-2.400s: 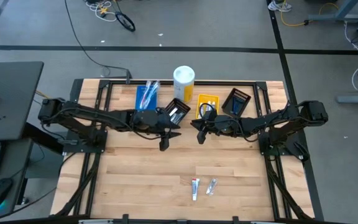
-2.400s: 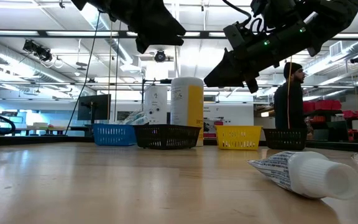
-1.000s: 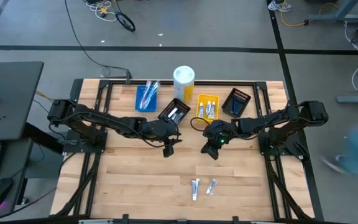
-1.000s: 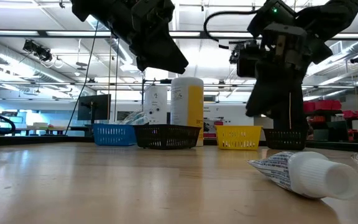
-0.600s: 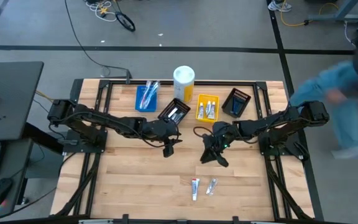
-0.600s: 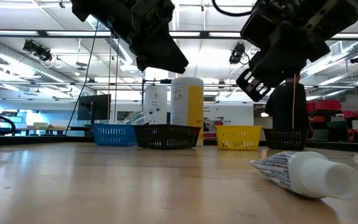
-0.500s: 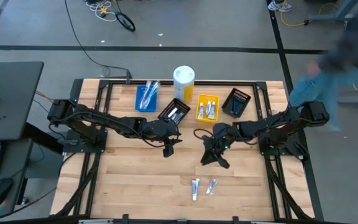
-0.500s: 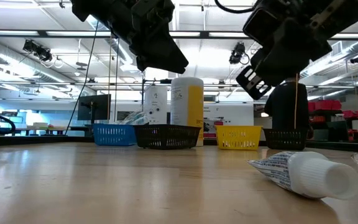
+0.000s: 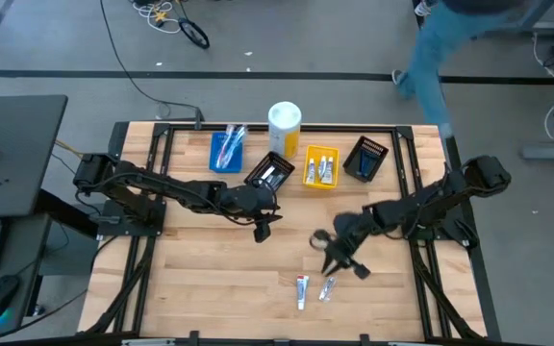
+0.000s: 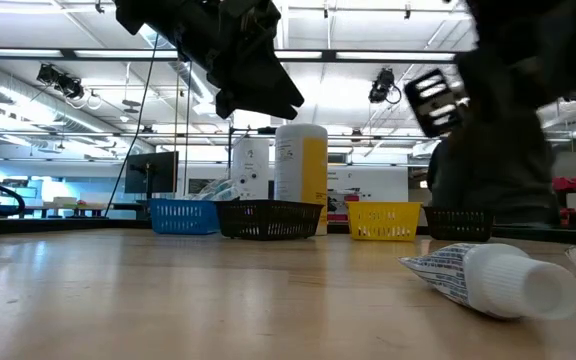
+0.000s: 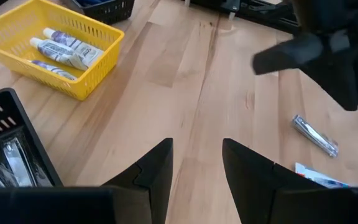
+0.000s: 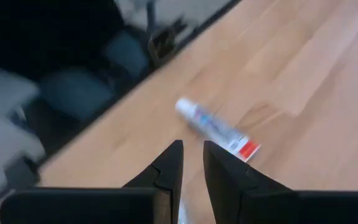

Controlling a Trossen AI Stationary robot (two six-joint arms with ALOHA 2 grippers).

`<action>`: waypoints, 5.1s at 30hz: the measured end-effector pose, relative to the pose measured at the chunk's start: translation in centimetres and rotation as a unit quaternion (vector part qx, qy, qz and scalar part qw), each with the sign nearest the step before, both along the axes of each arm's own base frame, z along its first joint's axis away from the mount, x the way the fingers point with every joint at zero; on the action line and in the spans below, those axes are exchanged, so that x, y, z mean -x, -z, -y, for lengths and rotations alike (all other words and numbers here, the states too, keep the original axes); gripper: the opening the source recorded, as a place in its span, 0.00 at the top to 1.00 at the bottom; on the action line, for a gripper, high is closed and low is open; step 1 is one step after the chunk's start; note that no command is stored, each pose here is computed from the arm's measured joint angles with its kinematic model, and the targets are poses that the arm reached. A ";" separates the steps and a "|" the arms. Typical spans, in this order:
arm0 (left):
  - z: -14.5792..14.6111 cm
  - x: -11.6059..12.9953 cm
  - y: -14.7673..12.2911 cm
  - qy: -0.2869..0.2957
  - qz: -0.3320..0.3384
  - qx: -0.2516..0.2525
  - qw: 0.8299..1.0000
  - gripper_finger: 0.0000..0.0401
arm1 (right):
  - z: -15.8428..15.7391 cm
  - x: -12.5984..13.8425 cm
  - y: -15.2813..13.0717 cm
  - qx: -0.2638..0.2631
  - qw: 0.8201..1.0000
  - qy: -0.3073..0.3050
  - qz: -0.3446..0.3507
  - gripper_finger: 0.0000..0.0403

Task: Pick & Place Travel size toiletries
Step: Put the silver nail cutter into the left black bin

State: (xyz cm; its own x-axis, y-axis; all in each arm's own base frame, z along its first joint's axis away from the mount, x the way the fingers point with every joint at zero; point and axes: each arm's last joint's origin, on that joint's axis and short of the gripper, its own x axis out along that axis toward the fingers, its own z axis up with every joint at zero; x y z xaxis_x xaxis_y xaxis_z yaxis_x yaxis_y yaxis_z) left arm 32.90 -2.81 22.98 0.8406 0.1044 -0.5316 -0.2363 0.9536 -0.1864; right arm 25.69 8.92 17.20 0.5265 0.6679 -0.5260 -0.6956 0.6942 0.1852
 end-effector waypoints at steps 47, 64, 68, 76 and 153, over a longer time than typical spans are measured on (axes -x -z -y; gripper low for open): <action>0.0 0.0 0.0 -0.016 0.003 0.026 1.000 0.64 | -3.9 0.2 -1.7 0.050 0.987 0.068 0.140 0.82; 0.0 0.0 0.0 -0.018 0.004 0.026 0.999 0.64 | -3.9 0.1 -1.8 0.053 0.984 0.081 0.150 0.82; 0.0 0.0 0.0 -0.020 0.005 0.027 0.999 0.64 | -3.7 0.0 -1.8 0.059 0.981 0.106 0.149 0.82; 0.0 0.0 0.0 -0.026 0.006 0.040 0.999 0.64 | -3.6 0.0 -1.8 0.045 0.979 0.148 0.130 0.82; 0.0 0.0 0.0 -0.017 0.005 0.026 1.000 0.64 | -5.1 1.6 7.5 0.182 0.981 0.037 -0.054 0.59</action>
State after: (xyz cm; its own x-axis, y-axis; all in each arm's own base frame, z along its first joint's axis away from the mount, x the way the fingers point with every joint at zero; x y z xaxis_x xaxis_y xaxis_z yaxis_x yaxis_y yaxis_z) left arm 32.90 -2.79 23.03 0.8429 0.1050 -0.5277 -0.2653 0.9344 -0.2379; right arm 24.08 13.98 9.72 0.4948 0.3875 -0.7778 -0.6313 0.7754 -0.0154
